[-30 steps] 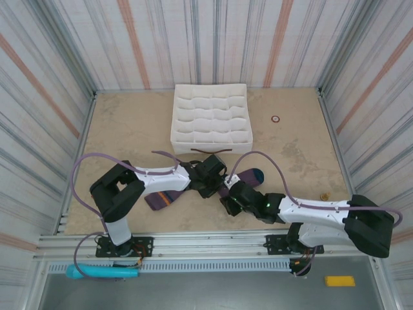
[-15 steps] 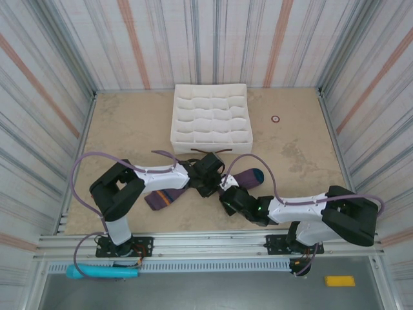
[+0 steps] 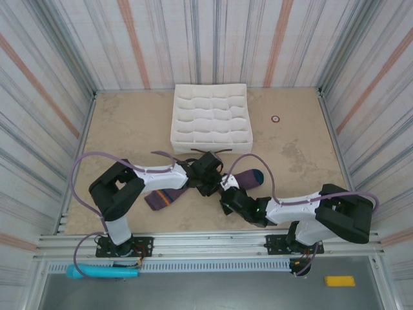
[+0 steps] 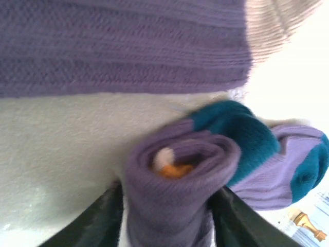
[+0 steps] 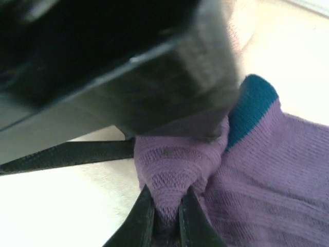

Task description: Roll the socks

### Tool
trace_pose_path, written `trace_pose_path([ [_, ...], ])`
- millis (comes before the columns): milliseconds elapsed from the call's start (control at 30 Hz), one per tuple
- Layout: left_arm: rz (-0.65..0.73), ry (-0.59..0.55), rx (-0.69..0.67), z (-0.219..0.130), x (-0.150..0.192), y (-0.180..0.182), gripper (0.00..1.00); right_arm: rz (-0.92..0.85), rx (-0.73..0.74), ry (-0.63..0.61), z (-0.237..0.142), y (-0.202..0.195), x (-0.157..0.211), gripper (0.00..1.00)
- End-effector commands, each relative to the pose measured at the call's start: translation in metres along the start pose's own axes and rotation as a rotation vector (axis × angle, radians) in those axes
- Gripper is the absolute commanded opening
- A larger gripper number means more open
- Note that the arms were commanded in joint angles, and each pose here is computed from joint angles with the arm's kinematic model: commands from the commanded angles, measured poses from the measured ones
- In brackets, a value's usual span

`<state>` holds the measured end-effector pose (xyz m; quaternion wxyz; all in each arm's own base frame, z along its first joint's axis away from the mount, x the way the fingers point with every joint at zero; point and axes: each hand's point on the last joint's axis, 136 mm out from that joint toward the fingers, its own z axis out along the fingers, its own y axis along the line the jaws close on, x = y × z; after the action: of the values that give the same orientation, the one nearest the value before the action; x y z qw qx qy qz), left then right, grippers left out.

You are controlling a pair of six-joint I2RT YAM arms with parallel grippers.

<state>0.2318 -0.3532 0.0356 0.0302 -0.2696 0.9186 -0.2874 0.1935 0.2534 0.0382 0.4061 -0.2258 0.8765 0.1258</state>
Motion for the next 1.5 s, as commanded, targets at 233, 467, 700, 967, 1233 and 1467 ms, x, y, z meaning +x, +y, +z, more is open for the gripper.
trace_pose_path([
  [233, 0.071, -0.024, -0.036, -0.013, -0.002, 0.010, 0.94, 0.239, -0.146, 0.263, -0.003, -0.022, 0.066, 0.00],
  [467, 0.086, -0.038, -0.055, -0.015, -0.007, 0.013, 0.94, 0.372, -0.163, 0.332, -0.004, -0.030, 0.078, 0.00],
  [700, 0.160, -0.061, 0.037, -0.025, -0.011, -0.005, 0.91, 0.532, -0.190, 0.413, 0.000, -0.036, 0.086, 0.00],
  [967, 0.279, -0.067, 0.038, -0.030, -0.012, -0.009, 0.82, 0.791, -0.175, 0.528, -0.002, -0.052, 0.097, 0.00],
  [1233, 0.307, -0.045, 0.022, -0.022, -0.008, -0.008, 0.74, 0.952, -0.112, 0.627, -0.004, -0.057, 0.112, 0.00],
  [1467, 0.336, -0.038, 0.016, -0.014, -0.005, -0.013, 0.70, 1.049, -0.025, 0.670, -0.014, -0.065, 0.130, 0.00],
])
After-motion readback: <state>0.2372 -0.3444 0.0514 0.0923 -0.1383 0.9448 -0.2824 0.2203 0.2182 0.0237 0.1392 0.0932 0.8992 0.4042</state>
